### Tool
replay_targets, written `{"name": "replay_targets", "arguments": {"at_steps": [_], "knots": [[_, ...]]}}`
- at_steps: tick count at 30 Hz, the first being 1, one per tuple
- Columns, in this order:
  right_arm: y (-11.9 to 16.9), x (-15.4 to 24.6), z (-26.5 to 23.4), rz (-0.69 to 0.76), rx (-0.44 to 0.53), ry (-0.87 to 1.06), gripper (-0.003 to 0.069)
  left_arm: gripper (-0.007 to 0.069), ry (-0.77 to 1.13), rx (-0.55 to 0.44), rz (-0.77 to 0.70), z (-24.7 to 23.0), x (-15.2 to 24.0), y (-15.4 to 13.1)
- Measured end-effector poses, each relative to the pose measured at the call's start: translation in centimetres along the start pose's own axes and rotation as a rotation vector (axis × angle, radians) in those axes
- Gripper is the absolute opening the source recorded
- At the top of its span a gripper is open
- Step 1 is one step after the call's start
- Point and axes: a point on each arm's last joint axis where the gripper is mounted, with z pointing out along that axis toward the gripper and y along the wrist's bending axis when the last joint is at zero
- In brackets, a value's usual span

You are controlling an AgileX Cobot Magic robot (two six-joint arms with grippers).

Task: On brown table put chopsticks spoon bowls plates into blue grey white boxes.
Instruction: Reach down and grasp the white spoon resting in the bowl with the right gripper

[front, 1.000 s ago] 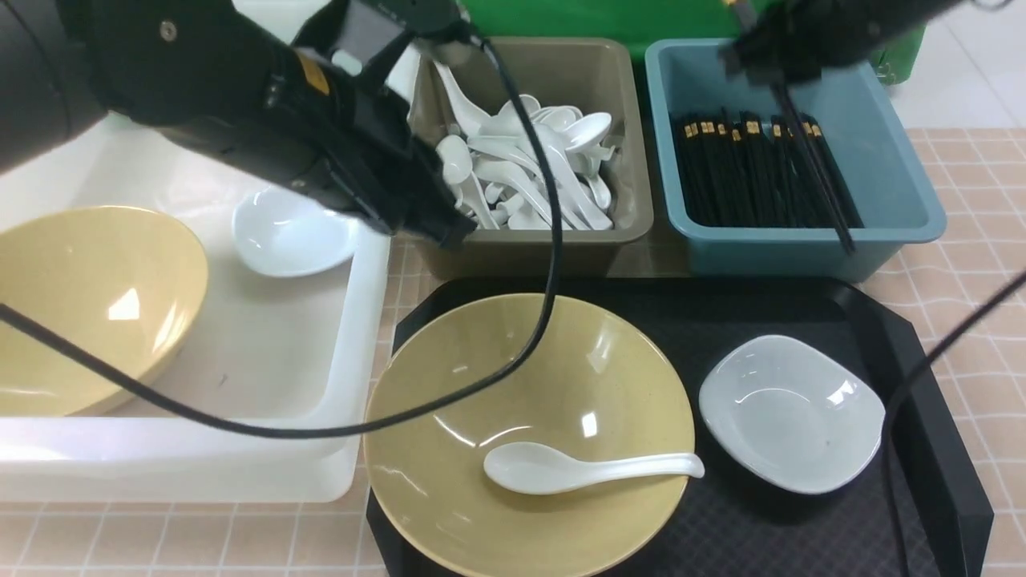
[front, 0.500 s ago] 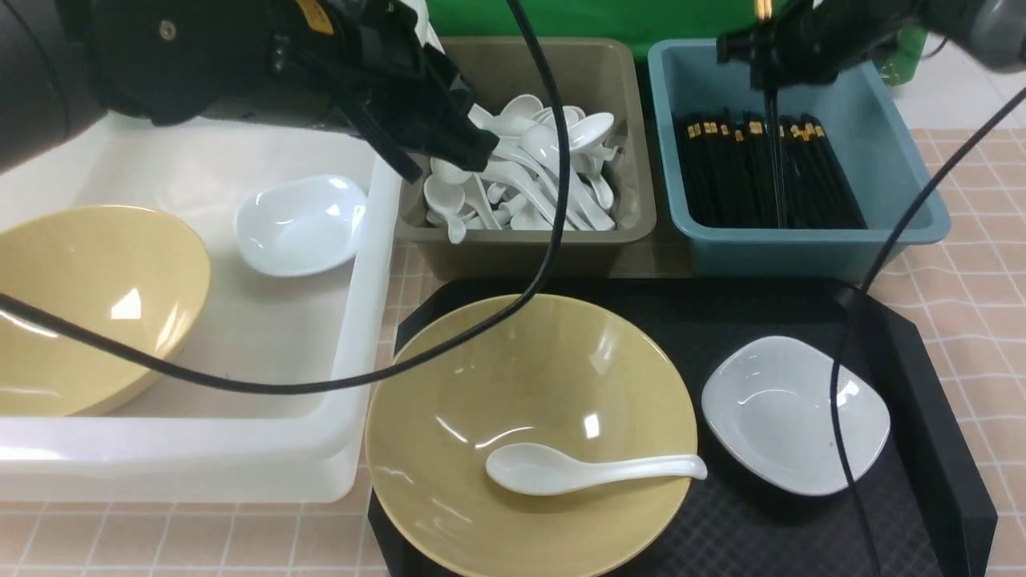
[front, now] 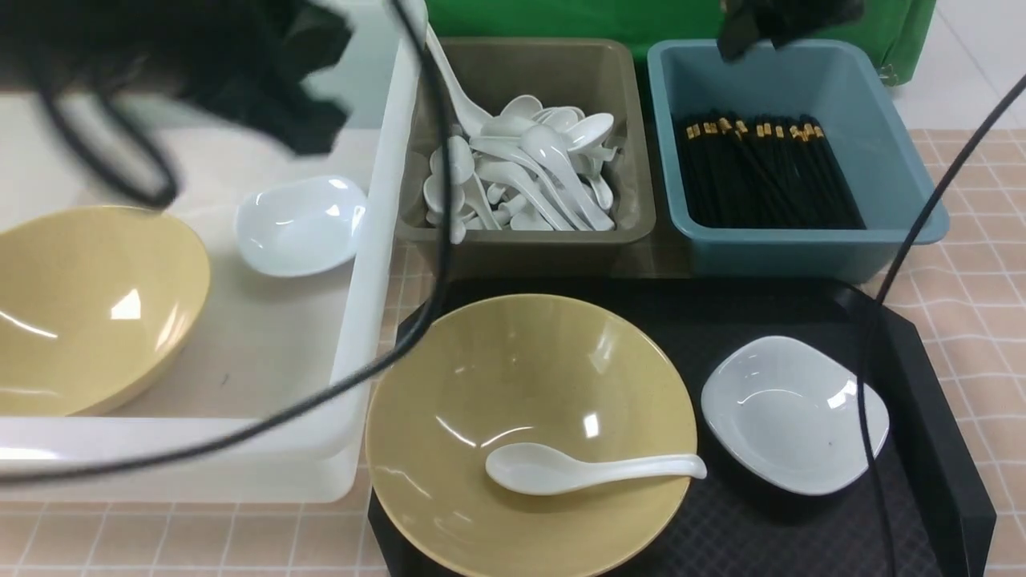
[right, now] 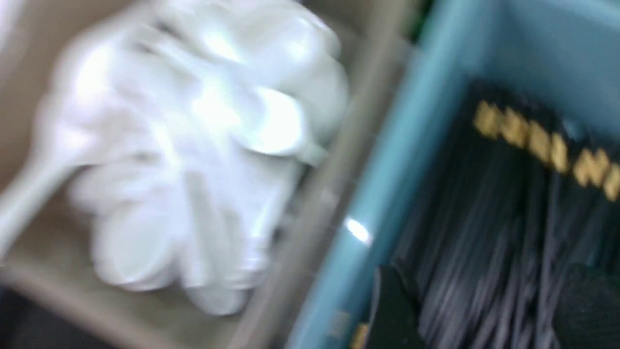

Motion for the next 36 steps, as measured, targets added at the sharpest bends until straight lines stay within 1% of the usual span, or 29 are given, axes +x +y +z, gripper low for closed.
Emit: {"name": "replay_targets", "arguments": {"at_steps": [2, 3, 4, 7, 8, 9, 10, 13, 17, 21, 22, 23, 26, 36], "knots": [[2.6, -0.6, -2.7, -0.095, -0.037, -0.047, 0.0467, 0.0004, 0.04, 0.004, -0.017, -1.3, 1.5, -0.4], [3.3, -0.7, -3.5, -0.117, -0.042, -0.06, 0.0467, 0.0004, 0.045, 0.004, -0.018, -1.7, 2.0, -0.5], [5.8, -0.4, -5.2, -0.204, -0.073, -0.068, 0.0467, 0.0004, 0.067, 0.01, -0.024, -3.2, 4.0, -1.2], [9.5, 0.8, -6.6, -0.338, -0.131, -0.046, 0.0467, 0.0004, 0.068, 0.019, -0.034, -4.8, 6.4, -2.2], [10.6, 1.2, -6.8, -0.385, -0.15, -0.034, 0.0467, 0.0004, 0.068, 0.019, -0.036, -5.2, 7.1, -2.4], [10.6, 1.4, -6.8, -0.385, -0.15, -0.031, 0.0467, 0.0004, 0.069, 0.02, -0.036, -5.3, 7.4, -2.6], [12.3, 2.3, -6.9, -0.454, -0.177, -0.002, 0.0467, 0.0004, 0.067, 0.019, -0.038, -5.8, 8.5, -3.0], [14.8, 4.7, -6.2, -0.568, -0.21, 0.081, 0.0467, 0.0004, 0.058, 0.018, -0.043, -6.5, 10.5, -3.7], [17.4, 7.9, -4.1, -0.651, -0.251, 0.21, 0.0467, 0.0004, 0.026, 0.032, -0.074, -6.8, 11.3, -4.3], [19.4, 11.5, -1.5, -0.711, -0.301, 0.352, 0.0467, 0.0004, 0.0, 0.074, -0.123, -6.8, 11.2, -4.7], [19.6, 11.7, -1.3, -0.721, -0.307, 0.359, 0.0467, 0.0004, 0.0, 0.074, -0.123, -6.8, 11.2, -4.7], [20.2, 13.1, -0.3, -0.761, -0.328, 0.414, 0.0467, 0.0004, -0.009, 0.091, -0.143, -6.8, 11.2, -4.9], [20.9, 14.6, 1.0, -0.82, -0.358, 0.469, 0.0467, 0.0004, -0.021, 0.101, -0.161, -6.5, 11.2, -5.0], [21.2, 16.6, 6.2, -0.818, -0.377, 0.593, 0.0467, 0.0004, 0.013, 0.114, -0.173, -5.3, 12.6, -5.6]]}}
